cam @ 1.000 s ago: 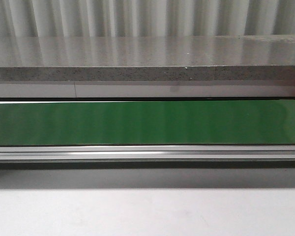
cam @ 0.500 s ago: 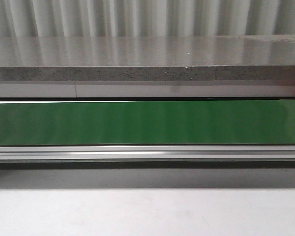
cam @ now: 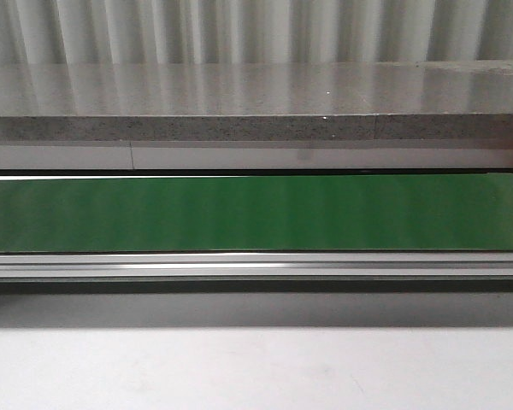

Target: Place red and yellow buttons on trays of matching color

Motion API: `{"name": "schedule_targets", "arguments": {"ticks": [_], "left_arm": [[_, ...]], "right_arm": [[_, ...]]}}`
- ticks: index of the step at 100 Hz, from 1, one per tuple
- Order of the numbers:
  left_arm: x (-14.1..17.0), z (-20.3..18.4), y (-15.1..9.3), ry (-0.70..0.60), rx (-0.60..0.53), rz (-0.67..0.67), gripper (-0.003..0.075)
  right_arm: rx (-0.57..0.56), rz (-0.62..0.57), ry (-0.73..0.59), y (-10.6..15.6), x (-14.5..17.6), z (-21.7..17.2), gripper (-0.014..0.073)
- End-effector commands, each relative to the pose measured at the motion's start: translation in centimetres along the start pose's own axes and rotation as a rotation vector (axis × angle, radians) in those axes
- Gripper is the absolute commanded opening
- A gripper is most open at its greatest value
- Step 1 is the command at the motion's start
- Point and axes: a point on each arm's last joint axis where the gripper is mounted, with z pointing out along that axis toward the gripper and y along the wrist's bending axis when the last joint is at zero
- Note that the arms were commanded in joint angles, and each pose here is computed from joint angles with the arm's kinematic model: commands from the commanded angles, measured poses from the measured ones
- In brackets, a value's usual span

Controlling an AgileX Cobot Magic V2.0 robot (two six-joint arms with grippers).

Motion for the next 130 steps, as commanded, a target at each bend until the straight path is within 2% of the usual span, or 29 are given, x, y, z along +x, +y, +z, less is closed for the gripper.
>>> {"name": "schedule_targets", "arguments": {"ticks": [1,19,29,46,66,93,130], "left_arm": [[-1.4,-0.3,-0.2,-0.091,0.030,-0.005,0.0593],[-1.4,-0.3,-0.2,-0.086,0.031,-0.009,0.0565],[-1.4,-0.1,-0.2,-0.071,0.022,-0.077,0.0565],[-1.9,1.5,0.7,0.032,-0.091,-0.193,0.0565],[-3.2,5.0,1.9,0.133,-0.202,-0.291,0.0565],[-4.0,11.2,5.2,0.268,-0.355,-0.441,0.0565],[-2.9,19.0,7.4,0.395,-0.382,-0.489,0.0565]], "right_arm": [[0.002,-0.015,-0.087,0.0,-1.2,-0.6,-0.0067],[0.002,-0.015,-0.087,0.0,-1.2,-0.6,-0.0067],[0.002,-0.015,-0.087,0.0,-1.2,-0.6,-0.0067],[0.002,-0.015,-0.087,0.0,-1.2,-0.6,-0.0067],[0.002,-0.015,-0.087,0.0,-1.2,-0.6,-0.0067],[0.002,-0.015,-0.087,0.0,-1.2,-0.6,-0.0067],[0.002,-0.015,-0.087,0.0,-1.2,-0.6,-0.0067]]}}
